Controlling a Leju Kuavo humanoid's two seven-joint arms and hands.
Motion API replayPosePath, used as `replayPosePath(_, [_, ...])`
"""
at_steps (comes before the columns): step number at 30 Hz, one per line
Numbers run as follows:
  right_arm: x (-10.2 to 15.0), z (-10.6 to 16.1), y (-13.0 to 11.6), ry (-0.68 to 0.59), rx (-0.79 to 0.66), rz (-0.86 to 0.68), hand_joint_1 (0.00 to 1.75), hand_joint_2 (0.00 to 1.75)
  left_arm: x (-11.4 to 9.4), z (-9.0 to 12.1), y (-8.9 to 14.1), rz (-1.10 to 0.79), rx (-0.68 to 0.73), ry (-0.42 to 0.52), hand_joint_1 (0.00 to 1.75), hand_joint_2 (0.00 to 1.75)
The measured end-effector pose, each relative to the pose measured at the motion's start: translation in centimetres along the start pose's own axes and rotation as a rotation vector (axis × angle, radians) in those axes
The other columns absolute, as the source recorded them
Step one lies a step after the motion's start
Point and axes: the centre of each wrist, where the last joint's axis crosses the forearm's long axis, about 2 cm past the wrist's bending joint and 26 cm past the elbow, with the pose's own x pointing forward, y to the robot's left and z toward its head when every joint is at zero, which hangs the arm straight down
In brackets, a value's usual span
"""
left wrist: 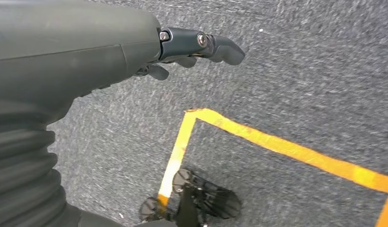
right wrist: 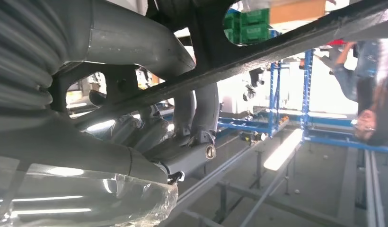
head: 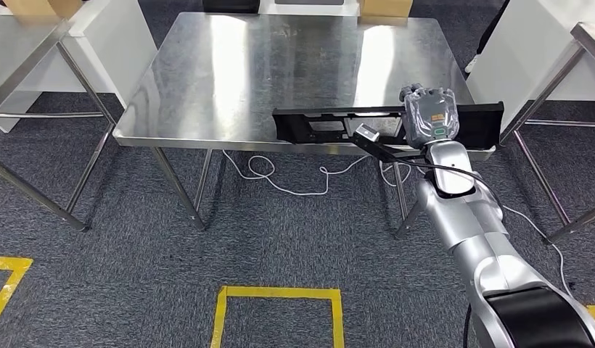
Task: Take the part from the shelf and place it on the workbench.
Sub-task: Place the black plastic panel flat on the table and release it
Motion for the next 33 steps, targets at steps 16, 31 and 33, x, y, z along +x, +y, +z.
replayPosePath(16, [-0.9,1.1,1.0,0.022,0.044,-0.001,1.75,1.75,-0.3,0.1,0.2,-0.001,-0.006,0.005,0.00,1.75])
replayPosePath(31, [-0.9,0.8,1.0,0.025,0.050,-0.003,1.75,1.75,-0.3,0.0,0.4,0.003,-0.003,0.001,0.00,1.75])
replayPosePath(33, [-1.0,1.0,1.2,0.026,0.057,-0.002,1.75,1.75,-0.3,0.0,0.3,0.003,-0.003,0.000,0.00,1.75])
